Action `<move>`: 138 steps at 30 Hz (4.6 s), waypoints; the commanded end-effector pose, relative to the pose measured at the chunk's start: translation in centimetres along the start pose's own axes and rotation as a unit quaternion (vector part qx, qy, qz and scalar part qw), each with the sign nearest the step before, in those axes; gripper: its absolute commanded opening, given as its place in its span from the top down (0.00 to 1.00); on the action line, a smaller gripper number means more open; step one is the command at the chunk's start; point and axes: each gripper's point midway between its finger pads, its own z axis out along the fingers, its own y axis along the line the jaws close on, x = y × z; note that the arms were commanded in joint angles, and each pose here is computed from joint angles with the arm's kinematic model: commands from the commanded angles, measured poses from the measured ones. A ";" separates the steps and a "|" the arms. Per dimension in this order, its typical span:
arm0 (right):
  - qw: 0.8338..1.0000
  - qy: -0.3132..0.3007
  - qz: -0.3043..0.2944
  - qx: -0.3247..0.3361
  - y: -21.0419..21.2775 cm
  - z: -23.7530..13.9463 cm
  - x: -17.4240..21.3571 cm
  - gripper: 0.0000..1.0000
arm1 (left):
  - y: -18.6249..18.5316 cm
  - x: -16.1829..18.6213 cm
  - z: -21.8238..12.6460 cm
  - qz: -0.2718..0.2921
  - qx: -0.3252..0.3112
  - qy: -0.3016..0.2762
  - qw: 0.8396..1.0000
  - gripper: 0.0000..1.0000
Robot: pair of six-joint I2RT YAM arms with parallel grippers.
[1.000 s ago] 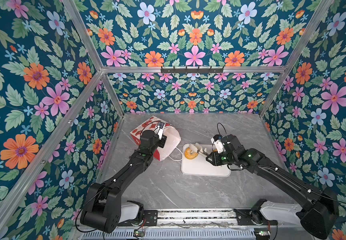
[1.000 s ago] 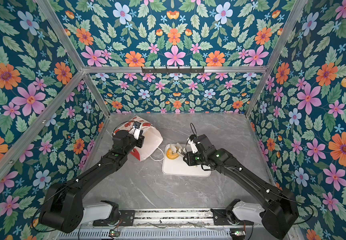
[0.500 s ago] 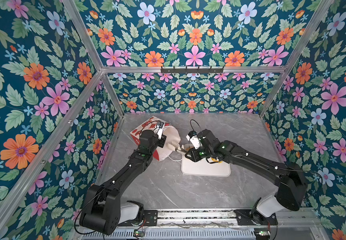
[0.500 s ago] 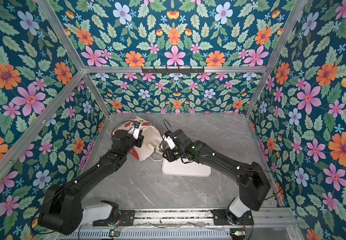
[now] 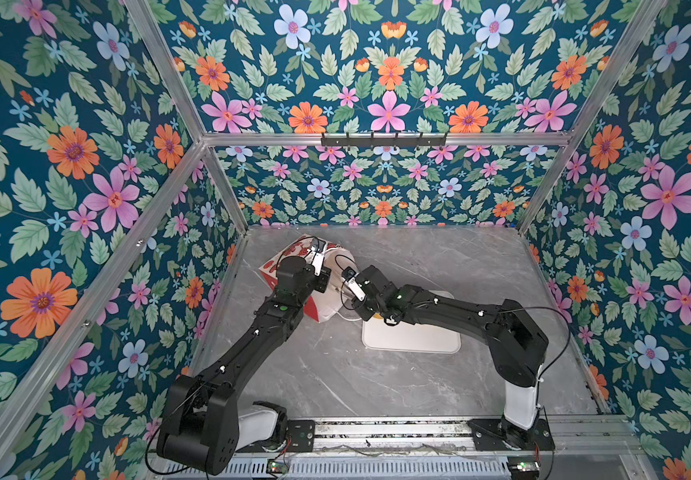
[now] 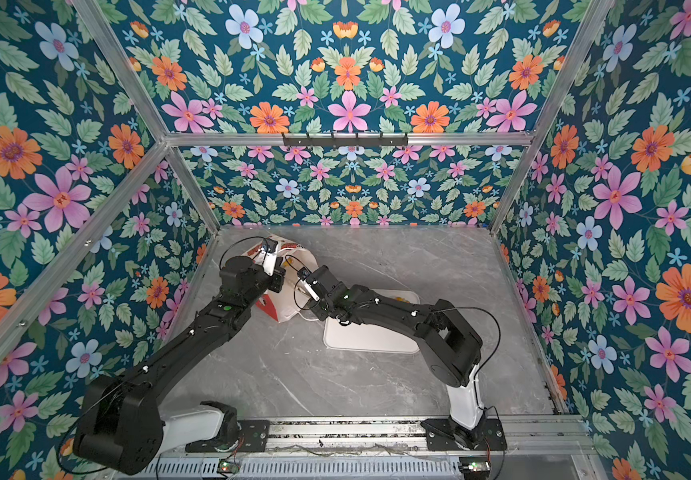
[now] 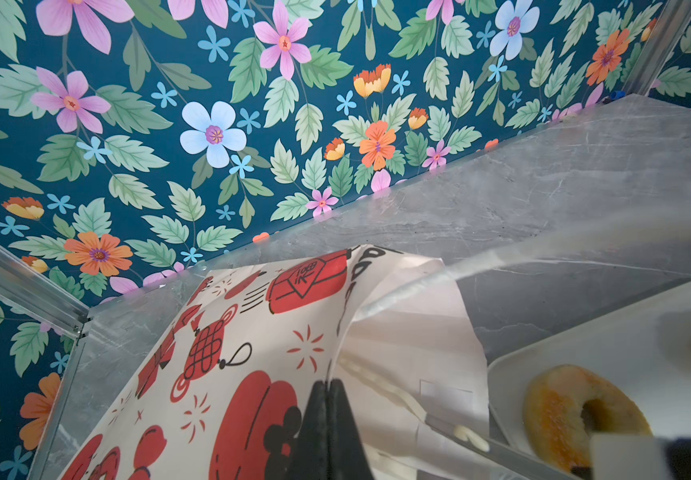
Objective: Take the fake bread out of the paper bag
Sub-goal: 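Move the open tongs back into the bag opening with the right gripper, then close the tongs on the yellow croissant inside the bag with the right gripper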
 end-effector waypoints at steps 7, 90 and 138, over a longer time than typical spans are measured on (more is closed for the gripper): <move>0.991 -0.076 -0.089 0.068 -1.1 1.3 -4.0 0.67 | -0.3 -0.8 0.1 0.000 0.012 0.002 1.000 1.00; 0.955 -0.090 -0.235 0.156 -1.8 6.3 -4.1 0.92 | -0.7 -1.2 0.1 0.007 0.031 0.009 0.999 1.00; 0.974 -0.017 -0.200 0.102 -2.2 -0.9 -0.4 0.68 | 0.1 0.3 0.9 -0.004 0.025 0.019 1.000 1.00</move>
